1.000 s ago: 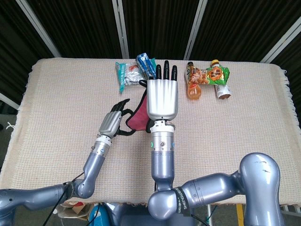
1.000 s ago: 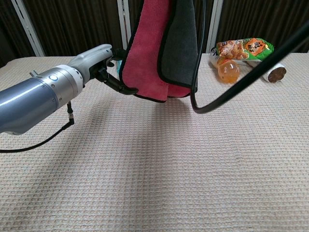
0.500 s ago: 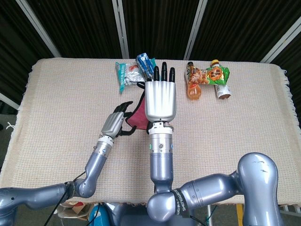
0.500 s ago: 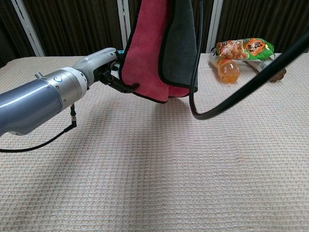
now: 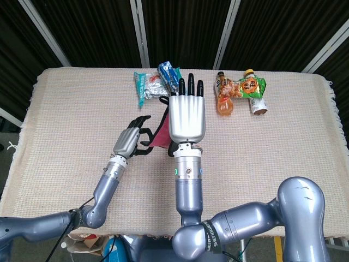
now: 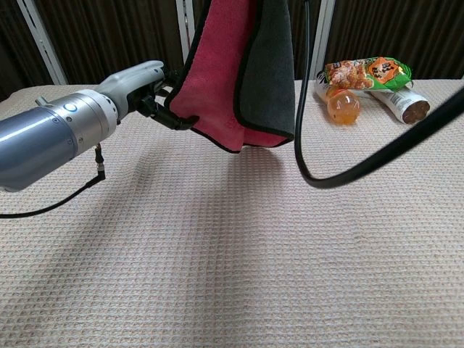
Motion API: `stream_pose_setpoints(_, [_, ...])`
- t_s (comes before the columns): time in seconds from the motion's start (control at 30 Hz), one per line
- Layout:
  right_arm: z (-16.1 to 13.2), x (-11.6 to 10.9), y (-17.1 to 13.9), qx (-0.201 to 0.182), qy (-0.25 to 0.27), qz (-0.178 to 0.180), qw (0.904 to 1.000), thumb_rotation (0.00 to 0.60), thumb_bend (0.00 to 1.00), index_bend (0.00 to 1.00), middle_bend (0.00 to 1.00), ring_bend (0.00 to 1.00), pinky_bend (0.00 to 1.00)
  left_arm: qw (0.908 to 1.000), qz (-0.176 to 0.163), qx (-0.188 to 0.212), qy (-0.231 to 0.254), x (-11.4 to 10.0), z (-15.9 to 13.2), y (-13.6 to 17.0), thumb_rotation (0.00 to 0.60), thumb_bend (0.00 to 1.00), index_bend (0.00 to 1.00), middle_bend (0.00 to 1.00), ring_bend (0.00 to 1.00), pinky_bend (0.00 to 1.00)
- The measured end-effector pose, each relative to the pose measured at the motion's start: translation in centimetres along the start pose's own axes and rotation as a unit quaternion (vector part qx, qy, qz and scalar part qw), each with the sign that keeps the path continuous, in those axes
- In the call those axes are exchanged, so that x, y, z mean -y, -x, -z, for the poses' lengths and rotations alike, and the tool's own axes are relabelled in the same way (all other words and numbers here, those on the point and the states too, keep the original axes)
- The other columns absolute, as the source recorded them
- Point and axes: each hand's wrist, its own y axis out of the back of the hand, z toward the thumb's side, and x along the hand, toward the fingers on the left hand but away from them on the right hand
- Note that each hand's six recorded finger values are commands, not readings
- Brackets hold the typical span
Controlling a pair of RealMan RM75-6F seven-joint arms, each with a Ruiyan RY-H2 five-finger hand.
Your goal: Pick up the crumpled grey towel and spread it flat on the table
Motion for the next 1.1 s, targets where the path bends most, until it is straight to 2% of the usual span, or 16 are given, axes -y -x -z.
stream_pose_setpoints(0.23, [1.9,-0.1,0.5,0.018,0.006,-0.001,0.9998,0.600,0.67,0.69,0.24,0.11,0.17,0.9996,-0.021,0.015,-0.015,-3.3,-0.8,-0.1,0.600,0.48,0.66,0.07,0.00,0.02])
stream_pose_setpoints(0.47, [4.8,0.2,1.2,0.039,0.026,-0.008,0.9989,0.600,0.67,0.69,0.24,0.11,0.17,0.9966,-0.057,0.036,-0.047,-8.5,-3.0,-0.6,0.600,0.48,0.66,0.07,0.00,0.02])
stream_pose_setpoints(0.57, [6.0,0.7,1.5,0.046,0.037,-0.016,0.9981,0.600,0.67,0.69,0.24,0.11,0.17,0.9955,-0.070,0.038,-0.053,-10.1,-3.6,-0.6,0.600,0.48,0.66,0.07,0.00,0.02])
stream_pose_setpoints(0.83, [8.7,2.7,2.2,0.045,0.065,-0.043,0.9959,0.600,0.67,0.70,0.24,0.11,0.17,0.9950,-0.083,0.025,-0.049,-12.4,-4.3,-0.8,0.600,0.48,0.67,0.08,0.00,0.02])
stream_pose_setpoints(1.1, [10.8,4.2,3.5,0.040,0.098,-0.057,0.9928,0.600,0.67,0.70,0.24,0.11,0.17,0.9938,-0.089,0.016,-0.065,-13.1,-5.0,-1.4,0.600,0.48,0.67,0.08,0.00,0.02])
